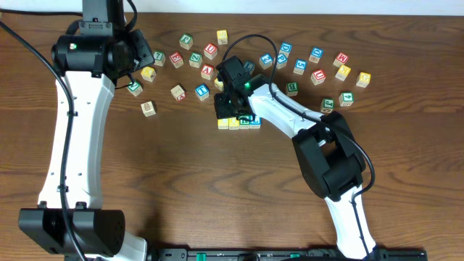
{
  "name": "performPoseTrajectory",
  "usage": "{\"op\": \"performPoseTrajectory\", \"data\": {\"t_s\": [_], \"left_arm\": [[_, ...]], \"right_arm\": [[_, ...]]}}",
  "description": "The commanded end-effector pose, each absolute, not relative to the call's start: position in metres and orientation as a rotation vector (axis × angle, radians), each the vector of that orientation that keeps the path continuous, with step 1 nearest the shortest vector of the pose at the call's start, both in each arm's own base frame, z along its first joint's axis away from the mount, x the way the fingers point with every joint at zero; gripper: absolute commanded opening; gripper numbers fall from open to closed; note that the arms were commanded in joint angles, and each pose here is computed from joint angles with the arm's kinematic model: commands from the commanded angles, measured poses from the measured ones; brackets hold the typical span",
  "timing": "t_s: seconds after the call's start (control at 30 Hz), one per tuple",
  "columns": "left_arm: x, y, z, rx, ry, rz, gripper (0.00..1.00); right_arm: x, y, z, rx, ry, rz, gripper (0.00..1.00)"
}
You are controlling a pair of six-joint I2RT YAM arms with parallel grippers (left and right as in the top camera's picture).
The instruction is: Spell out CORL
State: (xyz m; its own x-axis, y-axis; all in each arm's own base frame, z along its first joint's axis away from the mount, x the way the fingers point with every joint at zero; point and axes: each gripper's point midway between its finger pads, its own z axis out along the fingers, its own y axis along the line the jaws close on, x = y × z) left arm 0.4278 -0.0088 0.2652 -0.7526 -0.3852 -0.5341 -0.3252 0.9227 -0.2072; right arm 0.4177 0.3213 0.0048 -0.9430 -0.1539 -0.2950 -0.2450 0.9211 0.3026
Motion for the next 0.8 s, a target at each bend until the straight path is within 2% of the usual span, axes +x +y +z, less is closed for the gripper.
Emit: {"op": "performPoseTrajectory", "data": {"t_s": [0.0,0.2,0.4,0.57,0.7,0.77], "left_arm": [[0.428,-0.006,0.261,-0.492,2.498,-0.113,0.47],[0.428,-0.006,0.261,-0.493,2.498,-0.112,0.47],[0.424,-0.006,0.259,-0.496,2.517,-0.108,0.47],[0.414,-0.008,0.244,-0.499,2.577,-0.101,0.47],[0.406,-0.009,0.224,-0.505,2.636,-0.092,0.46],[0.401,-0.009,0.213,-0.51,2.666,-0.084,0.41]], "right_arm": [[0.413,0.324,0.004,-0.325,2.821,0.492,0.01],[0.427,0.328,0.024,-0.392,2.751,0.525,0.01],[0.451,0.309,0.09,-0.334,2.658,0.555,0.01],[0.451,0.269,0.133,-0.249,2.654,0.536,0.02],[0.438,0.234,0.134,-0.174,2.752,0.485,0.01],[0.428,0.22,0.126,-0.14,2.823,0.453,0.01]]}}
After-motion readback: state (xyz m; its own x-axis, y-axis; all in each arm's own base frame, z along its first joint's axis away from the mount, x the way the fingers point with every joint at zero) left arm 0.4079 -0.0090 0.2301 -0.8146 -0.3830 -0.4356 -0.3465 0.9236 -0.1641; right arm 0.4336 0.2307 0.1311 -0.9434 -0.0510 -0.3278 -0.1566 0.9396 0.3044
